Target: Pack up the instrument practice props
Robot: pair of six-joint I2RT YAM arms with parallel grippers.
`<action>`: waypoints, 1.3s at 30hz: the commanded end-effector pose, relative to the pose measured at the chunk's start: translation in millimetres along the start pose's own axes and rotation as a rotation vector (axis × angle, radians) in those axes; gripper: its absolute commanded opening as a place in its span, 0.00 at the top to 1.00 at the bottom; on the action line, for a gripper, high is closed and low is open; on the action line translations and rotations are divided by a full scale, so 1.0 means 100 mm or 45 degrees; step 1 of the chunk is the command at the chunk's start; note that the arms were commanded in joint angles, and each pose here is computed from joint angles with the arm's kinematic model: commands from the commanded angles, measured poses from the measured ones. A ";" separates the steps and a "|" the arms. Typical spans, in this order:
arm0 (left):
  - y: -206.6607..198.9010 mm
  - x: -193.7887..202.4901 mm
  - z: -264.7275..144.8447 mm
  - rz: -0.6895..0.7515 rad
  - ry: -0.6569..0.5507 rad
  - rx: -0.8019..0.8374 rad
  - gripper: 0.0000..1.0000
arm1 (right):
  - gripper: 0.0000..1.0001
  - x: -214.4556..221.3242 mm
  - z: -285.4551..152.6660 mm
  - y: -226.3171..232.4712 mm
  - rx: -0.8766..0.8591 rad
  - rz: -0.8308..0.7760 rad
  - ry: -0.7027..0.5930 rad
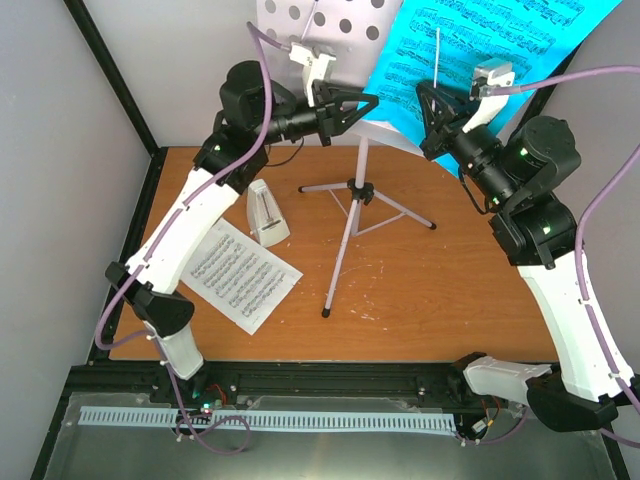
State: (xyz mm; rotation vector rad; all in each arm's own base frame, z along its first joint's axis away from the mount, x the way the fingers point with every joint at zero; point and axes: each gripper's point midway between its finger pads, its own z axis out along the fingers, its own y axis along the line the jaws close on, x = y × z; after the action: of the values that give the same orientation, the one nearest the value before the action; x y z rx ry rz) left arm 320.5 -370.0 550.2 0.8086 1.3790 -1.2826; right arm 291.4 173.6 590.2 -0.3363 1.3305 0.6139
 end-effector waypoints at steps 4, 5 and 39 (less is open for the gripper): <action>-0.17 -0.48 -0.51 0.031 -0.085 0.092 1.00 | 0.97 -0.07 -0.05 0.04 -0.026 0.018 -0.062; -0.17 -0.52 -0.58 0.035 -0.093 0.078 1.00 | 0.97 -0.06 -0.04 0.04 -0.024 0.023 -0.061; 0.43 -0.83 -4.62 0.582 -0.592 -2.082 1.00 | 0.43 -0.05 -0.02 -0.01 0.012 0.079 -0.011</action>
State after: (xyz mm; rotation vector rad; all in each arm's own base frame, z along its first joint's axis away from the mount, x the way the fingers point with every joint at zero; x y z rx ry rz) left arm 305.2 63.9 584.9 -0.2085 1.2797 -0.0538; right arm 304.4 176.6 582.4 -0.2762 1.3875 0.6543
